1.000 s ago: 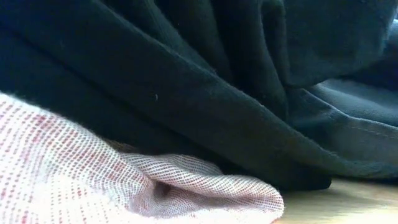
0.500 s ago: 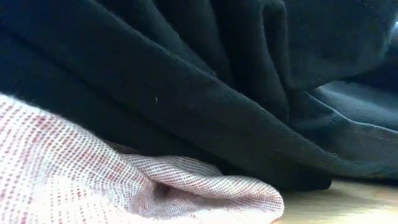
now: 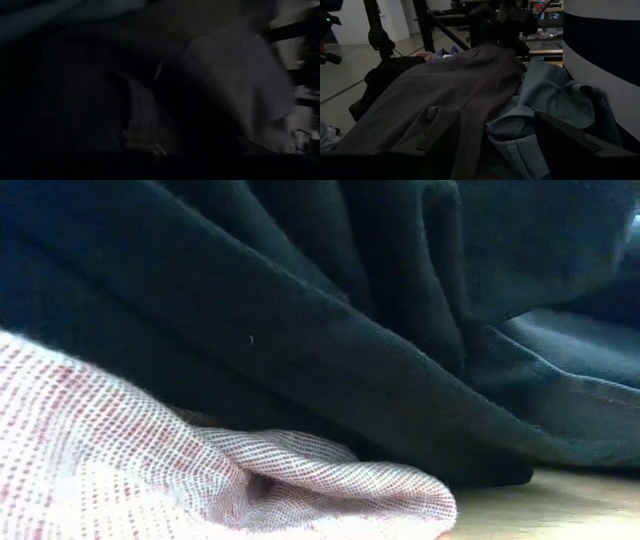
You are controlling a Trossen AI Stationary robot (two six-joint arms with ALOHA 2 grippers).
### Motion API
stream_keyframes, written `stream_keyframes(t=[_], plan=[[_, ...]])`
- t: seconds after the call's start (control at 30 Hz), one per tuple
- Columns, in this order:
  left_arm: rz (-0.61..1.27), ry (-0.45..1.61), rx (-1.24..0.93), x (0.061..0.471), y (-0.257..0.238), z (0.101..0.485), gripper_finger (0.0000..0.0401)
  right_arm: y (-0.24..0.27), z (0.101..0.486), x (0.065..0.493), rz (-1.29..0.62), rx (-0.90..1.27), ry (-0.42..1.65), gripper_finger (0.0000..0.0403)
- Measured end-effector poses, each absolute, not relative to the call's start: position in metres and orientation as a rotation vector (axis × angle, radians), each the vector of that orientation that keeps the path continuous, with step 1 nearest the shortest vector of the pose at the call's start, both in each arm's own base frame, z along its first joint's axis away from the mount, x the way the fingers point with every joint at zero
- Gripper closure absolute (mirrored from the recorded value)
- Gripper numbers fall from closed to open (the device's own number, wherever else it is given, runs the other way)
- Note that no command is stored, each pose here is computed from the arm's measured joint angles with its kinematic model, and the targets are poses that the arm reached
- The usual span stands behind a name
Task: Sort clothes
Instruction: Put the grey shorts into the blue bin
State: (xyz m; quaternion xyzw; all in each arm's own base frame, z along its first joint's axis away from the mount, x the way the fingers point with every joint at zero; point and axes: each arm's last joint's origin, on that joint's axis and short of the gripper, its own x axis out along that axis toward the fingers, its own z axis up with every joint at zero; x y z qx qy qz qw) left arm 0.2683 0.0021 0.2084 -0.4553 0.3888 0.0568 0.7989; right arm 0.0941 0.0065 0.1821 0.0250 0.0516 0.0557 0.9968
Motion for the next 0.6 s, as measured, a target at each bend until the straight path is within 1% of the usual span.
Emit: stream_keyframes(t=[0.07, 0.17, 0.3, 0.43, 0.6], plan=[[0.155, 0.899, -0.993, 0.263, 0.005, 0.204, 0.0249, 0.007, 0.182, 0.094, 0.112, 0.050, 0.103, 0.0149], [0.153, 0.955, -0.983, 0.256, 0.007, 0.203, 0.0246, 0.006, 0.182, 0.094, 0.111, 0.050, 0.103, 0.0149], [0.156, 0.944, -0.956, 0.247, 0.008, 0.212, 0.0245, 0.006, 0.182, 0.094, 0.111, 0.050, 0.104, 0.0149], [0.145, 0.861, -0.962, 0.239, 0.013, 0.229, 0.0245, 0.006, 0.182, 0.094, 0.111, 0.050, 0.103, 0.0149], [0.084, 0.710, -0.998, 0.233, 0.014, 0.252, 0.0245, 0.007, 0.182, 0.094, 0.111, 0.050, 0.103, 0.0149]])
